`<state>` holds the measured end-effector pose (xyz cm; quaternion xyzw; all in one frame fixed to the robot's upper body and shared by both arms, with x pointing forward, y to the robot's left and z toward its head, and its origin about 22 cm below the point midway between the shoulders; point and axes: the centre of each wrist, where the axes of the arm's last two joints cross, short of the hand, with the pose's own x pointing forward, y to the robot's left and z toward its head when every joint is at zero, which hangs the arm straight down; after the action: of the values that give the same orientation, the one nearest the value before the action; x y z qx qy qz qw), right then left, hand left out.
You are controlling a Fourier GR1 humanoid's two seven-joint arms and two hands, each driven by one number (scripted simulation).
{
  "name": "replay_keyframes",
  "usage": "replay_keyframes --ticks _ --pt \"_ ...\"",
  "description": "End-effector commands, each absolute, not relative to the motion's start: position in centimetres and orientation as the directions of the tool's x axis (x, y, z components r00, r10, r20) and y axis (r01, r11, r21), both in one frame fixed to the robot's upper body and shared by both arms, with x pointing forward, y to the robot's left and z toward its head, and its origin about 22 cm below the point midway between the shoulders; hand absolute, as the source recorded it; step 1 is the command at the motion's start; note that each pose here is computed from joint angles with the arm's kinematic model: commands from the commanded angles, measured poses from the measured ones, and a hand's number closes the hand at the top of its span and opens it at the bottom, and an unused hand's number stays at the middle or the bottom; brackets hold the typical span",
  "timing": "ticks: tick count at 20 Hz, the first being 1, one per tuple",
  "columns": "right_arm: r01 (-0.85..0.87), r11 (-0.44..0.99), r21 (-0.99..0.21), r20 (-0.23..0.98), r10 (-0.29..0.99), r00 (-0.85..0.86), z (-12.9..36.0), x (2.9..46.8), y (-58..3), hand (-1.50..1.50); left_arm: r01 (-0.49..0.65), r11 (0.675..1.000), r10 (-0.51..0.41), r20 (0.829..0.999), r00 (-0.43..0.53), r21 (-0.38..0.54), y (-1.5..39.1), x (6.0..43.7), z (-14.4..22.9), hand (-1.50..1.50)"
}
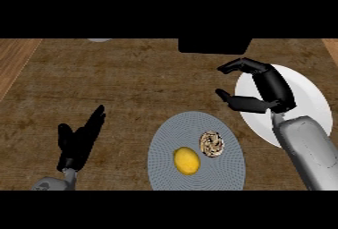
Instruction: Pick the lemon from the placemat and place it in the plate
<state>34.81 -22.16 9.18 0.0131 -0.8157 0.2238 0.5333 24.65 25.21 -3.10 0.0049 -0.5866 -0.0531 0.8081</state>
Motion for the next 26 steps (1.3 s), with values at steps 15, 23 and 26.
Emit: replay_keyframes --ticks 15,23,26 --pt "-0.538 0.461 -0.706 0.708 0.436 -0.556 13.1 36.1 -21.8 -1.50 -0.005 1.000 -0.015 0.920 0.393 0.018 25.2 22.3 -4.0 0.00" --pt "-0.536 0.295 -0.791 0.598 0.560 -0.574 14.5 32.7 -17.3 -1.50 0.003 1.000 0.000 0.925 0.380 -0.001 24.8 23.9 -2.9 0.00" --pt "-0.536 0.286 -0.794 0.590 0.577 -0.565 13.6 30.5 -16.0 -1.50 -0.001 1.000 -0.004 0.926 0.377 0.005 23.2 23.7 -3.2 0.00"
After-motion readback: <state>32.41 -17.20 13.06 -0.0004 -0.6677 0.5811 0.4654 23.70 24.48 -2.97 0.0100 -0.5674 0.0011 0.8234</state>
